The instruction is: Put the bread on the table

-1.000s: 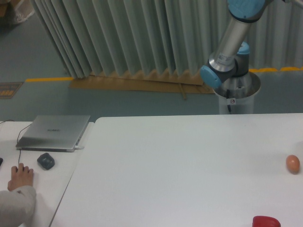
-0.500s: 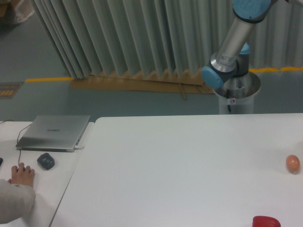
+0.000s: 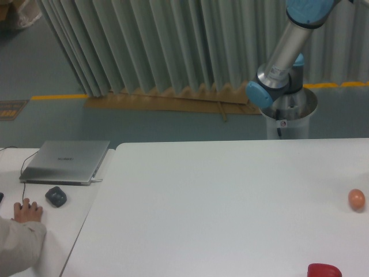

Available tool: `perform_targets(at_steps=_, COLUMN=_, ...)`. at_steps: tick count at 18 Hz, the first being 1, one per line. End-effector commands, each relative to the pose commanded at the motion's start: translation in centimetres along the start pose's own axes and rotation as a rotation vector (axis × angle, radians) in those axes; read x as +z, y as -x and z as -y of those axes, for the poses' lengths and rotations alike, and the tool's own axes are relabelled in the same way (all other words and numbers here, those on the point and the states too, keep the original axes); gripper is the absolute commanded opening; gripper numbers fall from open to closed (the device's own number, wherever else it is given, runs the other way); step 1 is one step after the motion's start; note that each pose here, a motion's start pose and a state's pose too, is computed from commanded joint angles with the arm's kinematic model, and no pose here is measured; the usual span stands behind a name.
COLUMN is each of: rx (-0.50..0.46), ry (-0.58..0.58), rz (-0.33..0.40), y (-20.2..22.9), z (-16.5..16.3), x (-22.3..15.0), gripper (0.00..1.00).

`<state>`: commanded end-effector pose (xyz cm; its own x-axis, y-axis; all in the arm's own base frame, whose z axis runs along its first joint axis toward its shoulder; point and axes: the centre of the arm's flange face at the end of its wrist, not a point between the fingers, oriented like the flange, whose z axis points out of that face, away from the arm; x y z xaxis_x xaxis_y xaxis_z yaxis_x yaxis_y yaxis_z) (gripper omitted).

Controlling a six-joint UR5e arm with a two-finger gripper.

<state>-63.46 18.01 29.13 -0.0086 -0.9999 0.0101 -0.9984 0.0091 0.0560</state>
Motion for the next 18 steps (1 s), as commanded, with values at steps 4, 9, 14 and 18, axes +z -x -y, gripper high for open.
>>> perform_targets(at_steps=4, rx=-0.006, ry=0.009, rz=0.001, y=0.03, z=-0.38, x=0.48, gripper=1.0)
perform_targets(at_steps=9, rx=-0.024, ry=0.006, rz=-0.001, y=0.33, z=-0.46, x=0.96, gripper=0.88)
perform_targets(at_steps=14, rx=-0.052, ry=0.007, rz=-0.007, y=0.36, z=-0.41, x=0.88, gripper=0.59)
perform_targets(at_steps=18, rx=-0.059, ry=0.013, rz=-0.009, y=0.22, z=-0.39, x=0.2, gripper=0.59)
